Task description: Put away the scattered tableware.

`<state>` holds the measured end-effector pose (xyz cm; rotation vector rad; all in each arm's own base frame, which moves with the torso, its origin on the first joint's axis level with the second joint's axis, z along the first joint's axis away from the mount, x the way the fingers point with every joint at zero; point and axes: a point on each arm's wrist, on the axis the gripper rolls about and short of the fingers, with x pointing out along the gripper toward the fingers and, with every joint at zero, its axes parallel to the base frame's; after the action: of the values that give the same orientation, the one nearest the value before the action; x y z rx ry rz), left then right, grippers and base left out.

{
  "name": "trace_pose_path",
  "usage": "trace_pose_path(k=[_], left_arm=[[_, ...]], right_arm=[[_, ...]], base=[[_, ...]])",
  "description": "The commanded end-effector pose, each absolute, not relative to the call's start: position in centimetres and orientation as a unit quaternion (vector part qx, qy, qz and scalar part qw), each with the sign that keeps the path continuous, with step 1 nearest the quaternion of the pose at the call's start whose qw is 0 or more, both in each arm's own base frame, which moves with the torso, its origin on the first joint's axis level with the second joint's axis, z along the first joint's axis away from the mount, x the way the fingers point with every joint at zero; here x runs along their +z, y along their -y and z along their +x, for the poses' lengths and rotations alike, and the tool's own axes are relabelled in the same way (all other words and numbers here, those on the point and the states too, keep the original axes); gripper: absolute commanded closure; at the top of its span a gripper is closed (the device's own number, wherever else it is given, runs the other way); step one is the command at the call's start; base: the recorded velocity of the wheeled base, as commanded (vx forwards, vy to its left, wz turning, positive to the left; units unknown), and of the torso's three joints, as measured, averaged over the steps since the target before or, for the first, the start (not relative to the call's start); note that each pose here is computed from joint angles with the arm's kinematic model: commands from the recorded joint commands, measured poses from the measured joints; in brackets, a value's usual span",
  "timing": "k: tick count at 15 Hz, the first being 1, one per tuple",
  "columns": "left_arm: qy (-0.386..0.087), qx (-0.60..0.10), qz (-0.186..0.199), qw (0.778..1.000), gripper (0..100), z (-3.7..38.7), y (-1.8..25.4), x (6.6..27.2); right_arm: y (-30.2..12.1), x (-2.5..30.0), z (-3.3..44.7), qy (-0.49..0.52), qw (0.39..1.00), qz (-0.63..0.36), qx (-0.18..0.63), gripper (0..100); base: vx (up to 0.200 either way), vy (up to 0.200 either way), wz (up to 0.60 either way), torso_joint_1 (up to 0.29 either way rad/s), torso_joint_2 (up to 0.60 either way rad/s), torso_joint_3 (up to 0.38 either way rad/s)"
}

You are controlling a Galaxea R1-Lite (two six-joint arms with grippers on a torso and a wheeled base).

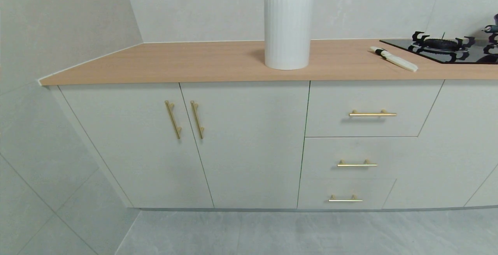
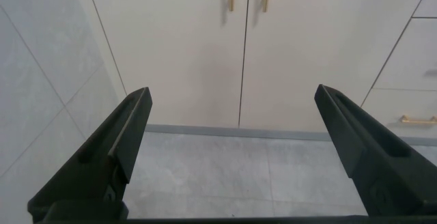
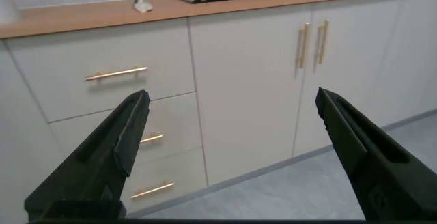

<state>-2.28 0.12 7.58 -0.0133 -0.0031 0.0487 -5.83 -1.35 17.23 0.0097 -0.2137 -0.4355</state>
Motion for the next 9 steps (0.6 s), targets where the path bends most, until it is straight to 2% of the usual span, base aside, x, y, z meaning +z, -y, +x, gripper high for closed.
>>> trace_pose_path(k=[1,4,9], left_arm=[[0.002,0.025,-0.007,1.0,0,-2.3,-0.1,7.6],[0.002,0.025,-0.007,1.0,0,-2.3,-0.1,7.6],[0.002,0.025,-0.007,1.0,0,-2.3,-0.1,7.6]], right_arm=[[1.3,17.2,-6.3,0.117,0.966,0.006,-0.229,0],[1.0,15.3,-6.3,0.109,0.964,0.003,-0.242,0],[0.4,10.8,-3.3,0.068,0.994,0.0,-0.081,0]], base=[[0.0,0.0,0.0,0.0,0.0,0.0],[0.0,0.0,0.0,0.0,0.0,0.0],[0.0,0.0,0.0,0.0,0.0,0.0]])
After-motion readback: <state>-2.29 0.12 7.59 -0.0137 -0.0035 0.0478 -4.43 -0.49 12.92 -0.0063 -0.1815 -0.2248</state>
